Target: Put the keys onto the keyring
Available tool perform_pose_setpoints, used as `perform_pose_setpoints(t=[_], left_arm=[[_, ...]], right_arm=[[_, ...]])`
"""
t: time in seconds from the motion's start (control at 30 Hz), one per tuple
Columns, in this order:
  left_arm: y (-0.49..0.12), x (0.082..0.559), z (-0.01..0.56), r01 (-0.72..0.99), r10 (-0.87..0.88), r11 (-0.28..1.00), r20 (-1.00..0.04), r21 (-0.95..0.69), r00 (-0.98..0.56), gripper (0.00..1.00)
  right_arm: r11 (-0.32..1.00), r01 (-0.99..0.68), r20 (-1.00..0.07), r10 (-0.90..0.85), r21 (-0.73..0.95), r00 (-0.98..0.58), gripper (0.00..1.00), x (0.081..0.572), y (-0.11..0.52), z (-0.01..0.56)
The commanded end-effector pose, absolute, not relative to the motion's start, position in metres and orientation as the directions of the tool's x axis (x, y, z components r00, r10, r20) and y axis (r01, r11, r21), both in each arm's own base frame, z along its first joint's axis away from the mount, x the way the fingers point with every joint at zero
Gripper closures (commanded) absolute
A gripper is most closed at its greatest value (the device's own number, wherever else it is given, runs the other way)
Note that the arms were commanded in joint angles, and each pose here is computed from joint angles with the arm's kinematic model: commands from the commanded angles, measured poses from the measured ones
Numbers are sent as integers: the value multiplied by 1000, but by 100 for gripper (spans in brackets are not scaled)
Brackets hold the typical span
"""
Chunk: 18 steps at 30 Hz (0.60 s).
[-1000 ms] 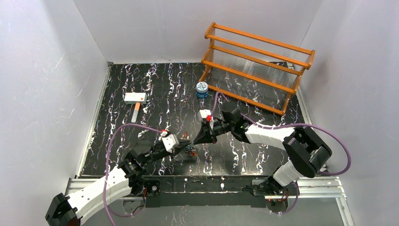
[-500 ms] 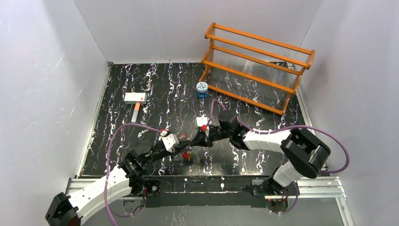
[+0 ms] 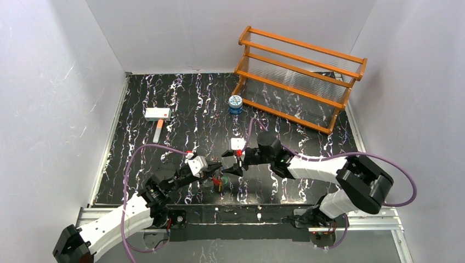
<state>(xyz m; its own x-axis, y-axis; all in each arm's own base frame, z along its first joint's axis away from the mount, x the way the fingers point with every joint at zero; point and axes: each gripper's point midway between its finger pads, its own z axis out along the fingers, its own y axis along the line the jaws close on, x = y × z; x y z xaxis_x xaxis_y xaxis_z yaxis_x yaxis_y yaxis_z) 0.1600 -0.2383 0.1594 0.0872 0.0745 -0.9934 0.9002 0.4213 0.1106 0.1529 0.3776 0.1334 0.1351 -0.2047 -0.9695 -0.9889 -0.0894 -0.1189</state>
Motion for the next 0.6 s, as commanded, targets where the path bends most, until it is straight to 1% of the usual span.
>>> perform_pose_setpoints(t=[0.0, 0.13, 0.3, 0.37, 0.4, 0.5, 0.57], left_arm=[[-237, 172, 190, 867, 33, 470, -985, 167, 172, 100], [-234, 187, 189, 831, 65, 528, -985, 172, 162, 100], [-238, 214, 179, 786, 128, 597, -986, 161, 105, 100], [-240, 226, 174, 764, 148, 628, -987, 148, 69, 98], [-242, 231, 173, 756, 156, 638, -986, 144, 56, 96], [-248, 249, 175, 725, 155, 678, -988, 122, 20, 67], [-247, 263, 178, 682, 138, 725, -990, 94, -11, 39]], right_arm=[[17, -982, -963, -196, -190, 183, 31, 173, 365, 153], [111, -976, -964, -214, -186, 159, 25, 189, 350, 159], [191, -973, -978, -190, -126, 89, 19, 204, 331, 165], [211, -972, -982, -176, -100, 63, 16, 208, 324, 166], [218, -972, -984, -169, -87, 50, 15, 209, 320, 166], [254, -966, -988, -157, -41, 1, 11, 218, 311, 166], [275, -961, -989, -146, -7, -35, 9, 224, 305, 166]])
